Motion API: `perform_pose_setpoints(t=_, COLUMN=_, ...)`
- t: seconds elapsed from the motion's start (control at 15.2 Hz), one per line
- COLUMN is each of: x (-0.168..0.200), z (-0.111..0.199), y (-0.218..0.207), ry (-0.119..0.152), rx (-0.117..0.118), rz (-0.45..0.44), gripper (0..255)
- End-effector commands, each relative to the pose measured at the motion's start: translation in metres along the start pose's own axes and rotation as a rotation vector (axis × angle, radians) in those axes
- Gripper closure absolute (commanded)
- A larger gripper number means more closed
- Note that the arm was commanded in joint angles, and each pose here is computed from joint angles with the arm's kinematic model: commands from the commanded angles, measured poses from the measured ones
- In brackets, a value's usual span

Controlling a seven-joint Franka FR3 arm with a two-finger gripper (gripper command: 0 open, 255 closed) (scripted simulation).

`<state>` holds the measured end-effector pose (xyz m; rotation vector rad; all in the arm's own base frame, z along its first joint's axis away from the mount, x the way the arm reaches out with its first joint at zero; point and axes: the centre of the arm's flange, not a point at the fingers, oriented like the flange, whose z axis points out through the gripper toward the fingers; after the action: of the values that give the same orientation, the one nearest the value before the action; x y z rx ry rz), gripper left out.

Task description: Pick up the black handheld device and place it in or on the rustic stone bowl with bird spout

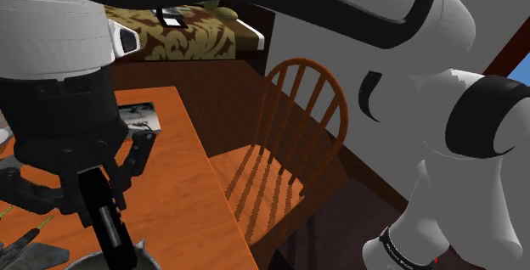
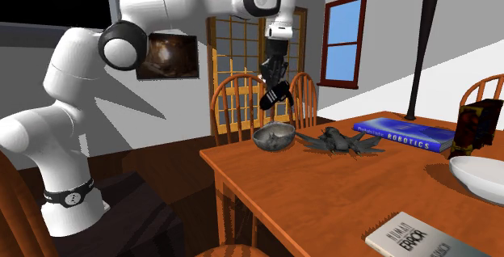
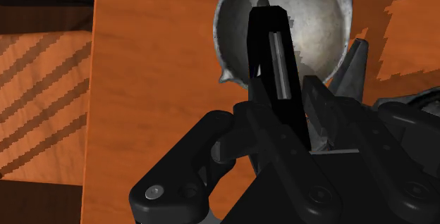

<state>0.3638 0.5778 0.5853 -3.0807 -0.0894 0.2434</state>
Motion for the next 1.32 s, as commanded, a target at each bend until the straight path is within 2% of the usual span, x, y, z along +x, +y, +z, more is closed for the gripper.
perform_pose_setpoints(t=0.0, x=-0.019, z=0.001, y=-0.019, ry=0.0, rx=0.0, rz=0.001, gripper=255)
perform_pose_setpoints(t=0.2, x=-0.045, z=0.003, y=-0.049, ry=0.0, rx=0.0, rz=0.001, gripper=255)
perform_pose_setpoints(t=1.25, x=-0.032, z=0.086, y=-0.044, ry=0.0, rx=0.0, rz=0.001, gripper=255)
